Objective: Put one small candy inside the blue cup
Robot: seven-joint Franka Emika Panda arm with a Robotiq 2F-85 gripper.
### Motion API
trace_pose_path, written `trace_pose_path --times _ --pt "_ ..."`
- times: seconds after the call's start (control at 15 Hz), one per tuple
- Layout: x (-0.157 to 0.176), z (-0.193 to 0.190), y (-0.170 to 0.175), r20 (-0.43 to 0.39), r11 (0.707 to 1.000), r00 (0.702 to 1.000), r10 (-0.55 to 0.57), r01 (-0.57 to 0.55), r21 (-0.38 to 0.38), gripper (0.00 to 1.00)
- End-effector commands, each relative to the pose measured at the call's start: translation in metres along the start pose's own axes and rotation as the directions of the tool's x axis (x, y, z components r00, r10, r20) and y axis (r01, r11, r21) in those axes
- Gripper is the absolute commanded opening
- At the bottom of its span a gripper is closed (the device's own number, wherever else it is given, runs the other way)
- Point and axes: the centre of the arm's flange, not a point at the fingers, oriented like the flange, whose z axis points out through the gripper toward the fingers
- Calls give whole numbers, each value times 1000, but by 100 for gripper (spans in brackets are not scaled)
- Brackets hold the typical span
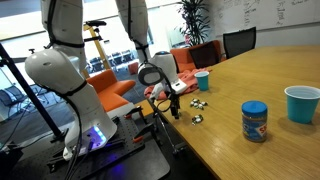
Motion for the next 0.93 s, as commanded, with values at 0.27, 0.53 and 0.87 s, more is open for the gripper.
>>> trace_pose_path --times 0.27,0.53,0.87 --pt "-3 11 -10 -12 999 999 -43 43 9 28" --pt "-3 5 -6 -14 999 999 -38 38 1 1" --pt "-14 -66 -31 -132 989 989 -68 84 120 6"
